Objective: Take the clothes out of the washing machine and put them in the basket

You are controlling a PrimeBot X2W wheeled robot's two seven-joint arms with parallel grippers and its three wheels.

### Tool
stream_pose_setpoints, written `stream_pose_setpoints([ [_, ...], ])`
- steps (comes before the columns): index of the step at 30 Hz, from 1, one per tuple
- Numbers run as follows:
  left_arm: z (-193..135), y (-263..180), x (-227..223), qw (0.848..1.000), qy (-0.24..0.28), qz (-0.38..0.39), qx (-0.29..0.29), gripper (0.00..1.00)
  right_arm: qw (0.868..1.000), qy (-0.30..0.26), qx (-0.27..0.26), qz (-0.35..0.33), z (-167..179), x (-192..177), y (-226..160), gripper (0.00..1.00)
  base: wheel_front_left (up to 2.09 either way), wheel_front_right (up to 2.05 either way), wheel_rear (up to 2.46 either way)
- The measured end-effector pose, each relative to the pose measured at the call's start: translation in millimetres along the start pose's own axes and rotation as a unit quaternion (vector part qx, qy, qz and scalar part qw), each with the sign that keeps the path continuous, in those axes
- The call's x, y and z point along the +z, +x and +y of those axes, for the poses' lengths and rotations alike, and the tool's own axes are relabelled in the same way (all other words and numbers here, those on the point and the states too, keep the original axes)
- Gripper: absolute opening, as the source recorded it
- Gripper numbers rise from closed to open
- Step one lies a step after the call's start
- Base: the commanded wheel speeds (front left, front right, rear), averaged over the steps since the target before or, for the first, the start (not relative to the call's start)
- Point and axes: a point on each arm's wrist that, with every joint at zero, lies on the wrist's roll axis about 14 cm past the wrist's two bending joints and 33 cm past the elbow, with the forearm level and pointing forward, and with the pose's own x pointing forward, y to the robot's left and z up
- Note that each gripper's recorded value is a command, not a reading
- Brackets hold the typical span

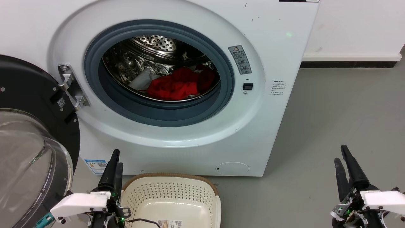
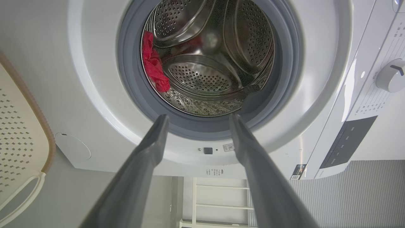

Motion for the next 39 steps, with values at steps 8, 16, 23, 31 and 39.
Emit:
stream_pose_setpoints([
  [8, -19, 6, -4, 0.997, 0.07, -0.001, -0.026, 1.0, 0.997, -0.075, 0.022, -0.01, 16, 2, 1, 1.0, 0.0, 0.0, 0.0],
  [16, -34, 9, -9, 0.987, 0.154, -0.003, -0.049, 1.0, 0.983, -0.181, 0.039, -0.012, 27, -1, -2, 1.0, 0.0, 0.0, 0.0],
  [23, -37, 10, -20, 0.97, 0.239, 0.005, -0.052, 1.0, 0.962, -0.268, 0.053, -0.014, 35, -4, -2, 1.0, 0.0, 0.0, 0.0],
  [31, -39, 12, -28, 0.945, 0.323, 0.006, -0.055, 1.0, 0.935, -0.35, 0.055, -0.014, 34, -9, -5, 1.0, 0.0, 0.0, 0.0],
  [39, -39, 12, -34, 0.918, 0.392, 0.005, -0.058, 1.0, 0.902, -0.428, 0.062, -0.016, 36, -11, -5, 1.0, 0.0, 0.0, 0.0],
])
